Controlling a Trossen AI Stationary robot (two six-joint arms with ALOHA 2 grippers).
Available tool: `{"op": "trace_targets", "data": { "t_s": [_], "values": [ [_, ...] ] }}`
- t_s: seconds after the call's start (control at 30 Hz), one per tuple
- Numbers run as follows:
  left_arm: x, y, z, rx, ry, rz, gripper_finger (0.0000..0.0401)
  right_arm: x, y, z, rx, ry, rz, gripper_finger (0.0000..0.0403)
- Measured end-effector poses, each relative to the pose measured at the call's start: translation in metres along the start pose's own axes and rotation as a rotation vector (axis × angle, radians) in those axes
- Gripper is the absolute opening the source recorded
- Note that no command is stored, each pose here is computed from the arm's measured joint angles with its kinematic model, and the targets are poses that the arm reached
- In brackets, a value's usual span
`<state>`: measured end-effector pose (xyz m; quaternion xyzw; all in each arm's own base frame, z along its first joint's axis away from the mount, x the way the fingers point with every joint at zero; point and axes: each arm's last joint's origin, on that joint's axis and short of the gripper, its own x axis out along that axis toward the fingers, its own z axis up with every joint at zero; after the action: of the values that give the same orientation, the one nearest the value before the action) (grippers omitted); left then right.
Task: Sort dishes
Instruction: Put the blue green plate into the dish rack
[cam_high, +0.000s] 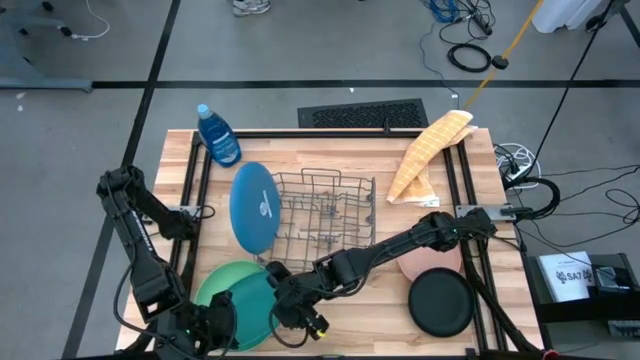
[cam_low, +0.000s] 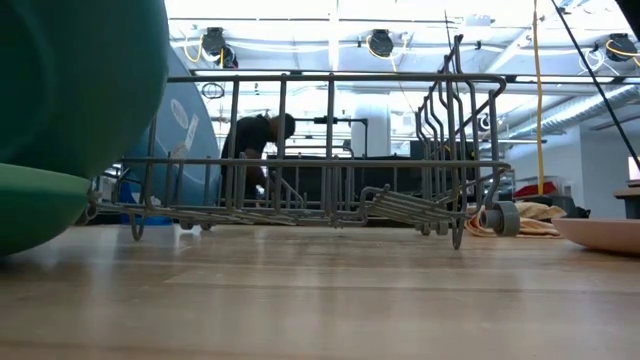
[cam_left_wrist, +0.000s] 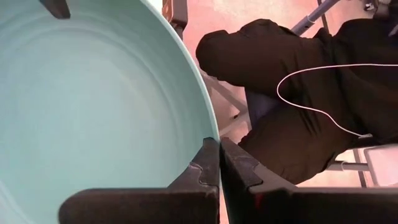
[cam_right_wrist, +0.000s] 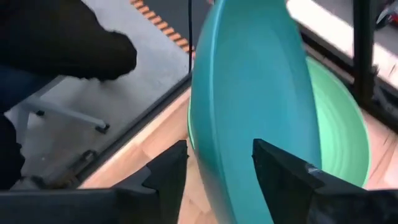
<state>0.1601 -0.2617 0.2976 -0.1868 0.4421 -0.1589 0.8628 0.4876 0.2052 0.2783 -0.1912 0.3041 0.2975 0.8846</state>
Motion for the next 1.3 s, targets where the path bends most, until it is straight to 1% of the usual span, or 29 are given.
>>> {"op": "trace_targets", "data": {
  "t_s": [0.1,0.23,0.27,0.43,0.53,0.63,0.73,0.83,0.9,0.97,1.03,1.13,1.2,1.3],
  "values": [
    [0.0,0.0,0.0,0.003,-0.001,0.001,0.0,0.0,0.0,0.001,-0.023,-0.011,-0.002,0.012],
    [0.0,0.0,0.0,0.006,-0.019,0.016,0.0,0.001,0.002,0.002,-0.046,-0.018,0.019,0.0032],
    [-0.001,0.0,0.001,0.007,-0.024,0.017,0.0,0.001,0.004,0.002,-0.055,-0.017,0.031,0.002],
    [-0.001,0.0,0.002,0.001,-0.046,0.022,0.0,0.002,0.007,0.002,-0.081,-0.008,0.018,0.0011],
    [-0.001,-0.003,0.004,-0.014,-0.075,0.001,0.0007,0.003,0.009,0.003,-0.103,-0.01,0.019,0.0005],
    [-0.001,-0.004,0.005,-0.03,-0.089,-0.012,0.0041,0.003,0.009,0.006,-0.102,-0.034,0.002,0.0004],
    [0.0,-0.003,0.005,-0.066,-0.079,-0.007,0.0089,0.001,0.007,0.005,-0.099,-0.029,-0.007,0.0003],
    [0.0,-0.004,0.004,-0.071,-0.056,-0.024,0.0134,0.001,0.007,0.005,-0.1,-0.031,-0.008,0.0002],
    [0.0,-0.003,0.003,-0.07,-0.032,-0.029,0.0152,0.001,0.007,0.005,-0.1,-0.032,-0.006,0.0002],
    [0.0,-0.002,0.003,-0.076,-0.013,-0.026,0.0156,0.001,0.007,0.005,-0.099,-0.033,0.001,0.0002],
    [0.001,0.0,0.002,-0.093,0.004,-0.016,0.0151,0.001,0.007,0.005,-0.093,-0.038,0.013,0.0002],
    [0.001,0.001,0.001,-0.114,0.021,-0.004,0.0121,0.002,0.01,0.007,-0.103,-0.049,0.016,0.0002],
    [0.001,0.001,0.002,-0.117,0.03,-0.011,0.0086,0.001,0.013,0.009,-0.121,-0.052,0.019,0.0003],
    [0.001,0.001,0.001,-0.108,0.039,-0.016,0.0024,0.0,0.016,0.011,-0.123,-0.06,0.029,0.0005]
  ]
}}
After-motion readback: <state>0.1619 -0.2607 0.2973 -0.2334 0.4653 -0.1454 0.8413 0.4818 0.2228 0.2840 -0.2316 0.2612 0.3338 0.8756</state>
